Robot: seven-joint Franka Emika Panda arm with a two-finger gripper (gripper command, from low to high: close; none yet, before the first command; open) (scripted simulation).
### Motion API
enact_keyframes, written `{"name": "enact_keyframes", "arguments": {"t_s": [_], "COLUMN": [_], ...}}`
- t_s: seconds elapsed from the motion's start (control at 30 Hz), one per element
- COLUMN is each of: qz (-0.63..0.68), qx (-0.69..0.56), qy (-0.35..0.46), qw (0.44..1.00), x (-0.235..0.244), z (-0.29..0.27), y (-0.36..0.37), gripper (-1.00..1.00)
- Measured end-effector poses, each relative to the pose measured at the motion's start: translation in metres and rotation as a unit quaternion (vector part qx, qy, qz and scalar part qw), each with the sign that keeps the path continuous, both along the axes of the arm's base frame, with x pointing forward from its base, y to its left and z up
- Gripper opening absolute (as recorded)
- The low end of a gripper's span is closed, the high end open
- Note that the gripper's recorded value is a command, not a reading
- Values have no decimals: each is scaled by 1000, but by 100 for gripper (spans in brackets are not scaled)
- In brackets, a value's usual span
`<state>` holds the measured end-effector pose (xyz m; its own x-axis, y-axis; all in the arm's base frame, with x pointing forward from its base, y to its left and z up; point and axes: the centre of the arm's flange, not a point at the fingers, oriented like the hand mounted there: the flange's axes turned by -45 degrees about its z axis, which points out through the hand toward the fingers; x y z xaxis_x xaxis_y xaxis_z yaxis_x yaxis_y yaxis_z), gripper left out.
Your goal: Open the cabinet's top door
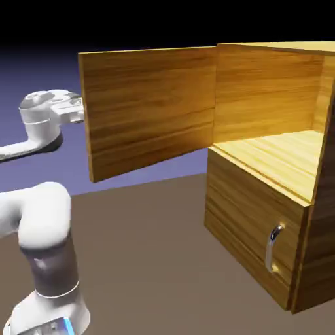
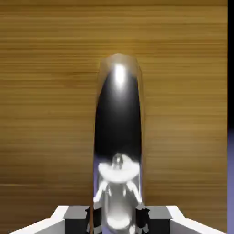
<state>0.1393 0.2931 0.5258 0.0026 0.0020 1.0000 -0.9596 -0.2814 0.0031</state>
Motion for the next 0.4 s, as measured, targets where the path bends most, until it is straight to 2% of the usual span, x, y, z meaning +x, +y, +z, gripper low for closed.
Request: {"name": "enact_keyframes", "arguments": {"t_s": [0.4], "qz": [-114], "qx": [-1], "qy": [0], "qw": [993], "x": [17], "z": [0], "y": [101], "gripper": [-100]}}
